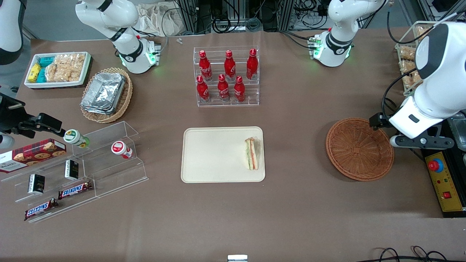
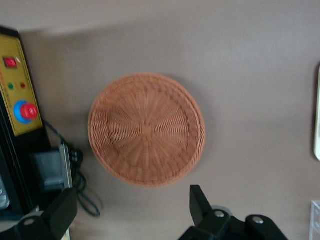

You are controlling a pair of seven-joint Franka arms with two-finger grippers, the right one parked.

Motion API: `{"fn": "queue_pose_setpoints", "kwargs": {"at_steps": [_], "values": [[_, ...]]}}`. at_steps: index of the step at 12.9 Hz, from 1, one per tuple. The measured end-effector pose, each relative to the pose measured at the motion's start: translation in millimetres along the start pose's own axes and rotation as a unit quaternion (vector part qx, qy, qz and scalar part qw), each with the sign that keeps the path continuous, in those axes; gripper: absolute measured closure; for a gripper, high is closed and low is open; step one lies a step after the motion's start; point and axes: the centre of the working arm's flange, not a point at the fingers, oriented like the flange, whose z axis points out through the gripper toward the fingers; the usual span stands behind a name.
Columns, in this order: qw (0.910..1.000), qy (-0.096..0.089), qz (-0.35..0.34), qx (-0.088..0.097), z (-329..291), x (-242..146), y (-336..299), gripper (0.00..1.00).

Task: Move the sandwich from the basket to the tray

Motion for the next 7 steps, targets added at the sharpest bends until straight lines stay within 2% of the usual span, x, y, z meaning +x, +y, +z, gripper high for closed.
{"fn": "queue_pose_setpoints", "kwargs": {"at_steps": [2, 5, 7], "values": [[0.9998, 0.018, -0.004, 0.001, 4.3, -6.2, -5.2, 0.0], [0.9994, 0.02, 0.026, -0.012, -7.0, -19.2, -33.9, 0.0], [0.999, 0.02, 0.037, -0.012, -16.6, -28.5, -52.3, 0.0]]}}
